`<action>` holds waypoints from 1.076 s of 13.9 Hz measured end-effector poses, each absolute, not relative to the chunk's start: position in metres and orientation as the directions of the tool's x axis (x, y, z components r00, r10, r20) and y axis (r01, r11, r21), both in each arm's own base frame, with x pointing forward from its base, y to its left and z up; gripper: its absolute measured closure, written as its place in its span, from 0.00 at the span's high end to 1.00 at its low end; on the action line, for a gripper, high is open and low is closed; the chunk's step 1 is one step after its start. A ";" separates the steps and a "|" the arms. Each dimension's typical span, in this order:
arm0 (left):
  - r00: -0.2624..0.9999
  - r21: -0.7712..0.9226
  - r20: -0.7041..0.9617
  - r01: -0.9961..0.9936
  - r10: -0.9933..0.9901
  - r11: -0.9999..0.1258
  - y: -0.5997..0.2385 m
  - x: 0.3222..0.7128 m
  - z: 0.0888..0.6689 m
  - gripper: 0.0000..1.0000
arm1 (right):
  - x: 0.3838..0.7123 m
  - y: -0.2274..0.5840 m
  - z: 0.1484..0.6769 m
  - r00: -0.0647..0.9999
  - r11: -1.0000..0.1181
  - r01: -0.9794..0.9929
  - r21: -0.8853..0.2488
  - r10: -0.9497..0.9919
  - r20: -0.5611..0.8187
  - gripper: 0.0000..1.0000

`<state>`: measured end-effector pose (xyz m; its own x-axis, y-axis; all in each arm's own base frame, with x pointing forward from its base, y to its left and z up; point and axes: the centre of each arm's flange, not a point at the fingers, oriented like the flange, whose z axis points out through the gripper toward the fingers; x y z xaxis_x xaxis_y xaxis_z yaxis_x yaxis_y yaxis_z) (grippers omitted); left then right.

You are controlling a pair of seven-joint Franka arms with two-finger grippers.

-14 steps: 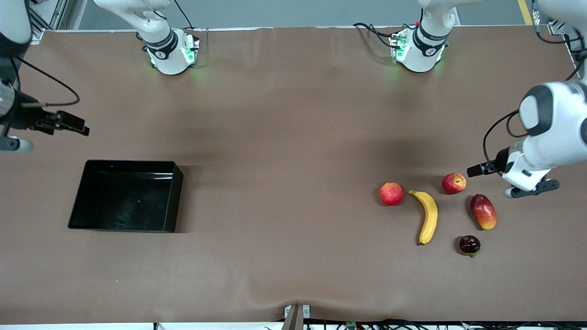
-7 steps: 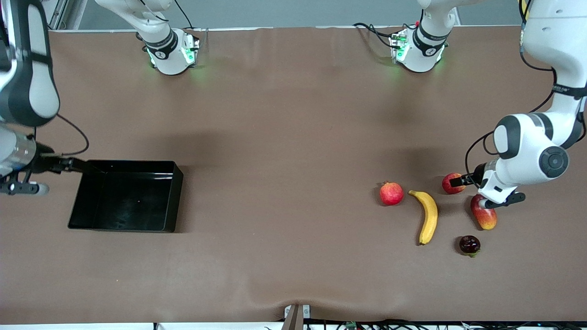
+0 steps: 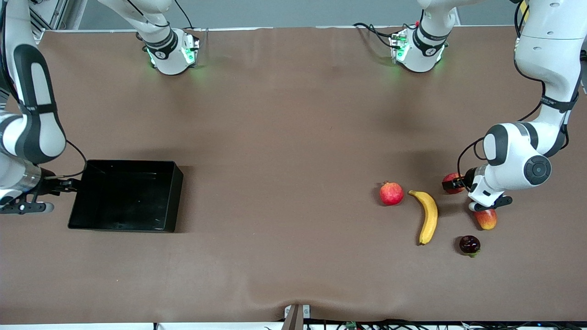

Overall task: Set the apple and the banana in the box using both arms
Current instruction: 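Grasp the apple with the left gripper while the right gripper grips the box rim, then lift the apple with the left gripper while the right gripper slides the box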

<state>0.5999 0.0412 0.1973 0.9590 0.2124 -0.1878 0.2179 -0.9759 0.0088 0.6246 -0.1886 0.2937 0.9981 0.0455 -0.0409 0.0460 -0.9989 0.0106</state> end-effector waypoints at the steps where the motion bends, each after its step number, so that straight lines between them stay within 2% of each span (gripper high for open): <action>1: 0.960 0.010 -0.183 0.217 0.212 -0.976 0.041 0.602 0.199 0.78 | 0.624 -0.191 0.282 0.998 -0.999 0.044 0.009 0.043 -0.051 1.00; 2: 0.962 0.012 -0.176 0.215 0.210 -0.977 0.041 0.604 0.202 0.73 | 0.624 -0.193 0.271 0.997 -0.999 0.042 0.006 0.042 -0.061 1.00; 6: 0.972 0.018 -0.123 0.203 0.200 -0.979 0.036 0.616 0.244 0.73 | 0.619 -0.201 0.232 0.993 -0.999 0.035 -0.006 0.036 -0.109 1.00; 7: 0.973 0.015 -0.120 0.201 0.197 -0.980 0.035 0.618 0.261 0.73 | 0.619 -0.205 0.227 0.993 -0.999 0.036 -0.008 0.037 -0.114 0.95; 8: 0.973 0.012 -0.124 0.198 0.195 -0.980 0.034 0.618 0.278 0.73 | 0.619 -0.207 0.224 0.992 -0.999 0.036 -0.009 0.037 -0.117 0.95; 11: 0.975 0.007 -0.145 0.171 0.168 -0.985 0.019 0.619 0.330 0.73 | 0.621 -0.209 0.225 0.993 -0.999 0.035 -0.009 0.035 -0.111 0.67; 13: 0.976 0.008 -0.157 0.151 0.148 -0.988 0.006 0.622 0.363 0.73 | 0.622 -0.209 0.227 0.994 -0.999 0.031 -0.013 0.033 -0.105 0.41; 15: 0.979 0.011 -0.157 0.136 0.133 -0.991 -0.003 0.628 0.390 0.73 | 0.625 -0.206 0.228 0.994 -0.999 0.034 -0.016 0.035 -0.101 0.21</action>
<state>0.6278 -0.0026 0.3898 0.9785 0.1329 -0.1575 0.1363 -0.9906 0.0109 0.6245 -0.2060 0.2285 0.9943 0.0355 -0.1005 0.0340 -0.9993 -0.0161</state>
